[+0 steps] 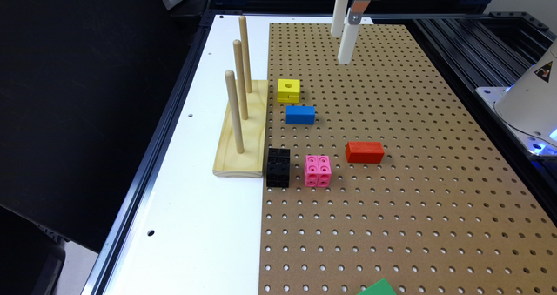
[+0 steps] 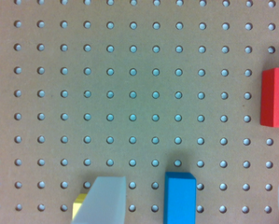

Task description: Pick up narrow blue stick.

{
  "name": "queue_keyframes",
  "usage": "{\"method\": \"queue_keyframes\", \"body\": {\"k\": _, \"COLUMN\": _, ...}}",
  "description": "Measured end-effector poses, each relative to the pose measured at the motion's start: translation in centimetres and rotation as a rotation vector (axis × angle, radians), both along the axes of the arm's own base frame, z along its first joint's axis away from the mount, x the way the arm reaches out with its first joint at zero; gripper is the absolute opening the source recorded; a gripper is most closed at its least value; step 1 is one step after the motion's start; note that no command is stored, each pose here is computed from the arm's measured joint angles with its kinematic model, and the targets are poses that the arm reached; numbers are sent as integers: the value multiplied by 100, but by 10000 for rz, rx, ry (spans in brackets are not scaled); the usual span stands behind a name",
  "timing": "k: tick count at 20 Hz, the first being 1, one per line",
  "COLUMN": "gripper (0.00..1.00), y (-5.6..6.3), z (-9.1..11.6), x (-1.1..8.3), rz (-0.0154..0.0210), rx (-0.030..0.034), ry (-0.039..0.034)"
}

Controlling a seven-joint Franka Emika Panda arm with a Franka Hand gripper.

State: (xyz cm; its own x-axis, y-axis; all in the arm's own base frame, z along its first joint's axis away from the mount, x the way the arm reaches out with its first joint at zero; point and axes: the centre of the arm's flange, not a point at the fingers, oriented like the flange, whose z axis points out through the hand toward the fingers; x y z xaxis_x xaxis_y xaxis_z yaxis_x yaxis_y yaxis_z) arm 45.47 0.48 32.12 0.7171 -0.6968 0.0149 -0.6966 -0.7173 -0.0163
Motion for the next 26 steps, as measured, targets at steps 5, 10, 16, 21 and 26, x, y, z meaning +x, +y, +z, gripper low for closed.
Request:
{"method": "queue_keyframes", "body": {"k": 5, "gripper": 100, "y": 1, "z": -139, "x": 86, "rz": -1, "rx": 19, "ry": -129}}
{"method": "queue_keyframes", "body": {"k": 10, "gripper": 100, "y": 4, "z": -109, "x": 139, "rz": 3, "rx": 23, "ry": -213}}
{"method": "queue_keyframes", "body": {"k": 16, "gripper": 100, "y": 14, "z": -314, "x": 161, "rz": 15, "rx": 41, "ry": -76}}
{"method": "queue_keyframes", "body": {"k": 21, "gripper": 100, "y": 24, "z": -407, "x": 200, "rz": 20, "rx": 54, "ry": -114}}
{"method": "queue_keyframes", "body": {"k": 26, "gripper": 100, "y": 70, "z": -376, "x": 265, "rz": 36, "rx": 66, "ry": -213}}
